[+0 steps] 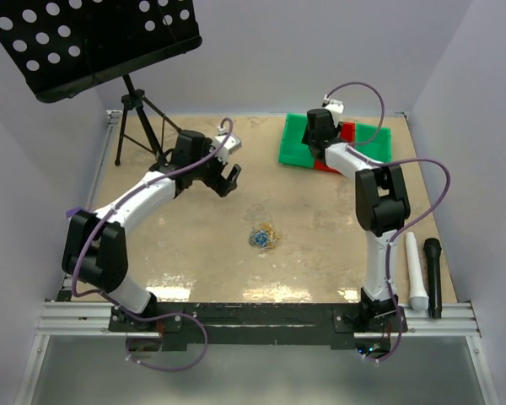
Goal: Untangle the cables
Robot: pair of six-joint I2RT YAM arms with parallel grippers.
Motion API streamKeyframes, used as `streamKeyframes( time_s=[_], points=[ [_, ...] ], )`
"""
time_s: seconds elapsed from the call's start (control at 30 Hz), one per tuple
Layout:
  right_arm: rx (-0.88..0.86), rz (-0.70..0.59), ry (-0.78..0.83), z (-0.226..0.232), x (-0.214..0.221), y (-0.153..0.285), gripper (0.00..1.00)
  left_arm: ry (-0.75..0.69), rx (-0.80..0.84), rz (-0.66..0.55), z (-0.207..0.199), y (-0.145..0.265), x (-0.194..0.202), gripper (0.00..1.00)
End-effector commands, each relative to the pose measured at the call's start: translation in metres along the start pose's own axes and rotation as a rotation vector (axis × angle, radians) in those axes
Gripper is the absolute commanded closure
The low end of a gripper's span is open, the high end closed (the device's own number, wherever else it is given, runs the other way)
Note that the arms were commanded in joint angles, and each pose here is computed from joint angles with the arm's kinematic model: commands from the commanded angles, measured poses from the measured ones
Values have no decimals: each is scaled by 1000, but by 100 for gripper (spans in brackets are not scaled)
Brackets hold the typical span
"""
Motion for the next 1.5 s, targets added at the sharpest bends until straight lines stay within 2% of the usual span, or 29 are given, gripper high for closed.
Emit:
streamKeyframes(
  time_s=[0.0,0.2,0.4,0.67,0.93,1.0,1.1,1.2,1.3,1.37,1.47],
  points=[
    [1,-14,14,6,-2,9,46,-87,46,-9,-21,-18,-7,0],
    [-6,23,49,11,30,28,73,-83,67,-8,-25,-22,-11,0],
    [-80,81,80,34,83,70,83,-92,83,-14,-31,-19,-7,0],
    [-188,199,69,56,160,156,88,-117,55,8,-31,-5,1,0],
    [-316,257,23,85,198,232,87,-122,31,24,-35,11,11,0],
    [-297,264,18,84,203,244,83,-124,25,32,-36,14,14,0],
    [-284,266,-11,83,206,258,68,-127,21,35,-37,17,16,0],
    [-257,239,-38,74,196,267,47,-128,22,36,-39,19,18,0],
    [-275,223,-79,68,180,282,33,-130,19,49,-39,18,24,0],
    [-293,222,-99,63,171,292,28,-133,6,54,-37,17,25,0],
    [-334,236,-109,55,165,313,28,-129,-4,58,-35,17,25,0]
  ],
)
Point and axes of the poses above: each gripper's point midway between its finger pads, its own y axis back along the fingers, its own z axis along the line the jaws close on, x = y × z, the point moved 1 cm from there along y, back along the fingers, and after that the axes turned 13 degrees about -y, right-handed, at the moved point
